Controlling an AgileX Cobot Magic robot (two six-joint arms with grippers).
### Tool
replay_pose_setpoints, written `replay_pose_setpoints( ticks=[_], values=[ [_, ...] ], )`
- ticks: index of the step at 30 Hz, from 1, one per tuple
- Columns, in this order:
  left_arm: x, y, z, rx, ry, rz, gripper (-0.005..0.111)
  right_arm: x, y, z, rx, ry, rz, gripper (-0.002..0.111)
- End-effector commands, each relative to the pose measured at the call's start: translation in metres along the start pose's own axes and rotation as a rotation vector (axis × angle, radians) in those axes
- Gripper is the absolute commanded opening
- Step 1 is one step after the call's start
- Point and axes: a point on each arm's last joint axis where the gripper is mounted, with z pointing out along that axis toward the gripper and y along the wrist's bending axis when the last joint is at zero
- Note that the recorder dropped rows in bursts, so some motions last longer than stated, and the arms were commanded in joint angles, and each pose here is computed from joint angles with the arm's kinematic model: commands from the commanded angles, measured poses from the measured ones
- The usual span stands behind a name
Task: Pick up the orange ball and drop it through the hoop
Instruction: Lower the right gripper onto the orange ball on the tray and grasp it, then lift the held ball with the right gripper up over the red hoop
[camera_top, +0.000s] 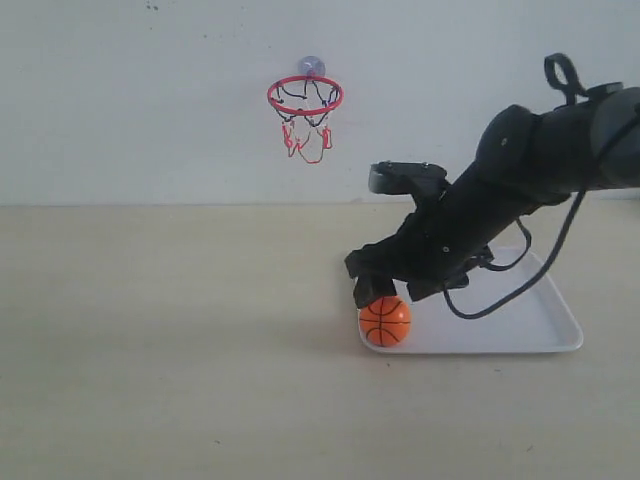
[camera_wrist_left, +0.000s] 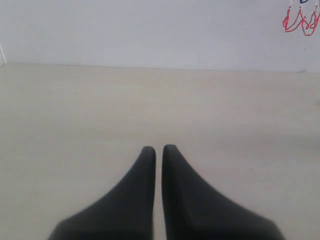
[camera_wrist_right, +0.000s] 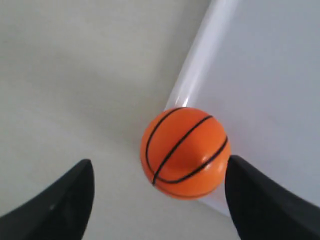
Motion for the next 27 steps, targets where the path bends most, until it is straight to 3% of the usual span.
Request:
replay_pose_setpoints(
  ticks=[1,11,14,17,20,23,27],
  values=[
    [0.001,0.000,0.000,0.003,-0.002,-0.006,0.004,-0.001,-0.006,0.023,0.003,0.022,0.028,0.069],
    [0.001,0.000,0.000,0.003,-0.002,-0.006,0.004,0.003,-0.013,0.042,0.020,0.028,0.046,0.065],
    [0.001,0.000,0.000,0.003,-0.002,-0.006,0.004,0.002,-0.013,0.042,0.022,0.021,0.046,0.040],
    [0.001,0.000,0.000,0.003,-0.002,-0.006,0.004,-0.002,-0.011,0.036,0.022,0.012,0.034,0.000],
    [0.001,0.000,0.000,0.003,-0.002,-0.006,0.004,-0.024,-0.003,0.004,0.006,-0.060,0.039,0.000],
    [0.001,0.000,0.000,0.003,-0.002,-0.006,0.004,-0.069,0.005,-0.050,-0.028,-0.217,0.021,0.000],
    [0.001,0.000,0.000,0.003,-0.002,-0.006,0.004,-0.115,-0.002,-0.098,-0.186,-0.482,0.080,0.000]
  ],
)
